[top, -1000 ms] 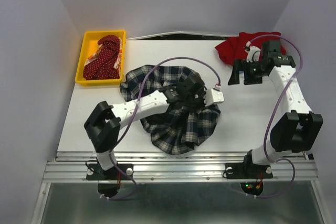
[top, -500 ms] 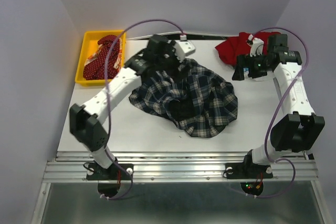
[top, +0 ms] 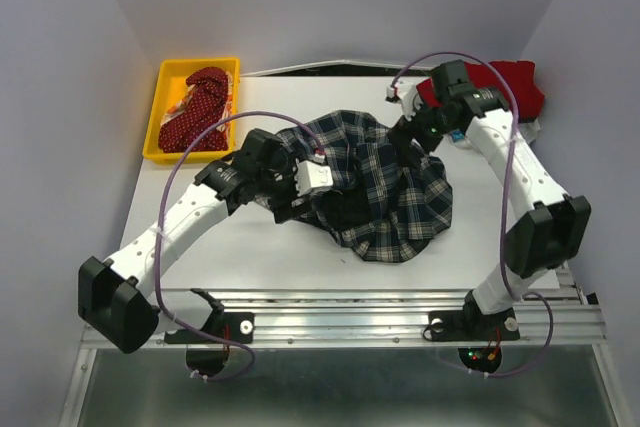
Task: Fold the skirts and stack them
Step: Flatten the skirt out
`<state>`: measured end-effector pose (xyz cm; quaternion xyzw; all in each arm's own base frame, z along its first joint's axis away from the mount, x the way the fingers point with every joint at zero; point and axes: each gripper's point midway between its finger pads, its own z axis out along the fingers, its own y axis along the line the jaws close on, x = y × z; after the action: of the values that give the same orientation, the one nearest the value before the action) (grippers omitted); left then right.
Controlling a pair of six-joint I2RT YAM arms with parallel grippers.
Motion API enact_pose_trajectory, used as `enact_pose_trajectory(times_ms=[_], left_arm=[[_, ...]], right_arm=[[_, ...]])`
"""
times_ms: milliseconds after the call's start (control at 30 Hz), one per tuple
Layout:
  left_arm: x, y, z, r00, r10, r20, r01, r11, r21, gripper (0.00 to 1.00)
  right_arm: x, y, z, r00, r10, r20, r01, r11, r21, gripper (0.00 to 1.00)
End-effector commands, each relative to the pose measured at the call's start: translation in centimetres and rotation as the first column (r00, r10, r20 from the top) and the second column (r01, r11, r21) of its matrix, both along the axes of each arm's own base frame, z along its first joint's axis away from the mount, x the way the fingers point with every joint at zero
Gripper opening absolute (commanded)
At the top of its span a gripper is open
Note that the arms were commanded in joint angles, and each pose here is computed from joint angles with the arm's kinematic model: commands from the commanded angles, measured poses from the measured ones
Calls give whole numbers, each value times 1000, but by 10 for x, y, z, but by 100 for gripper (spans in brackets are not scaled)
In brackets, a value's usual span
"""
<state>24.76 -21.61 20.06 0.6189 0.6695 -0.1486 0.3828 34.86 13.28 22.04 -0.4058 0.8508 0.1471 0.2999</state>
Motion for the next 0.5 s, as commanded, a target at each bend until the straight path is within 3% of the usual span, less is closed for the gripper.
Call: enact_pose_trajectory(times_ms=[0, 67, 167, 467], left_arm=[[-3, -3, -4, 998, -67, 9, 67, 998, -5, 89], [-2, -6, 0, 998, -56, 5, 56, 998, -41, 89], [-2, -3, 4, 1000, -26, -6, 26, 996, -80, 89], [5, 15, 13, 994, 64, -93, -80, 980, -182, 91]], right_arm=[[41, 13, 9, 993, 84, 84, -77, 994, -81, 97], [58, 38, 22, 980, 172, 101, -164, 983, -82, 96], [61, 59, -14, 961, 276, 10, -271, 949, -161, 94], [67, 71, -86, 909, 389, -149, -417, 849, -325, 95]])
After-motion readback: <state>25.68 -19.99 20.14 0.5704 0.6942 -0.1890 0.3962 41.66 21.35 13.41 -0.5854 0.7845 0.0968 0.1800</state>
